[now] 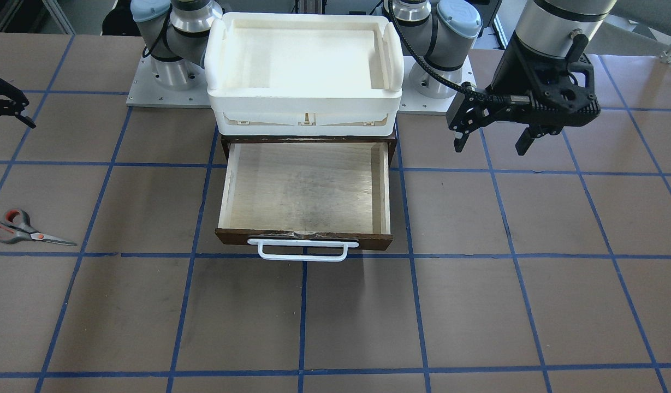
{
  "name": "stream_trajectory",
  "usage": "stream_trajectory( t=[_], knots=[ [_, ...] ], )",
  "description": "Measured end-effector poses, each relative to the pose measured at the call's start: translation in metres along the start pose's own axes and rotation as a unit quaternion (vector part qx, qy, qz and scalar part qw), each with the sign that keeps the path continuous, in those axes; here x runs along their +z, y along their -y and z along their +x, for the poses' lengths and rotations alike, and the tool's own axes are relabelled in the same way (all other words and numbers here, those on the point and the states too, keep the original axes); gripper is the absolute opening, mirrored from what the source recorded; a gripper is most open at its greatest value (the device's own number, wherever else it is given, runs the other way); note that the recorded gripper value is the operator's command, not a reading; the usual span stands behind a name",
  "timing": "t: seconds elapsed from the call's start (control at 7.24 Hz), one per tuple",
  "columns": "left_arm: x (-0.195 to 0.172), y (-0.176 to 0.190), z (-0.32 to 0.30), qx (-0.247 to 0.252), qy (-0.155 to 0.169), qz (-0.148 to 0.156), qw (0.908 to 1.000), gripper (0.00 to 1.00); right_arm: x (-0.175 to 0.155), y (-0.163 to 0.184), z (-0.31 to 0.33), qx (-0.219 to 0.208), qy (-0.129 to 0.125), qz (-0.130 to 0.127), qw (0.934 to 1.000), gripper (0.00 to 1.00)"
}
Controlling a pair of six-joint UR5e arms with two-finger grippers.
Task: Put scissors in drawer and close it
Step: 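Move the right gripper over the grey-and-orange scissors and lower it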
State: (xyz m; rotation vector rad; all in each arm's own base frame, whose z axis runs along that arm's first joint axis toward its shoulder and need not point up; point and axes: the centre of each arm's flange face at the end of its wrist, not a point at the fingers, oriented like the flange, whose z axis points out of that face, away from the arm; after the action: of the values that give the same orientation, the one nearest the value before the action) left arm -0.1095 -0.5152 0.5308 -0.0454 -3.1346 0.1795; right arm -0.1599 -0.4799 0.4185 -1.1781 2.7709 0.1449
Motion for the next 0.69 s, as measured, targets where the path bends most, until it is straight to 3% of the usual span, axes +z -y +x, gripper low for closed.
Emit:
stream_trajectory(
  t=[0.14, 0.41, 0.69],
  knots=[
    [0.000, 0.000, 0.000, 0.000, 0.000, 0.000, 1.0000, 1.00, 0.022, -0.021, 0.017, -0.077, -0.025, -0.010, 0.9967, 1.00],
    [0.000, 0.000, 0.000, 0.000, 0.000, 0.000, 1.0000, 1.00, 0.060, -0.035, 0.032, -0.185, -0.080, -0.041, 0.9786, 1.00],
    [0.000, 0.000, 0.000, 0.001, 0.000, 0.000, 1.0000, 1.00, 0.092, -0.034, 0.048, -0.235, -0.109, -0.045, 0.9648, 1.00]
  ],
)
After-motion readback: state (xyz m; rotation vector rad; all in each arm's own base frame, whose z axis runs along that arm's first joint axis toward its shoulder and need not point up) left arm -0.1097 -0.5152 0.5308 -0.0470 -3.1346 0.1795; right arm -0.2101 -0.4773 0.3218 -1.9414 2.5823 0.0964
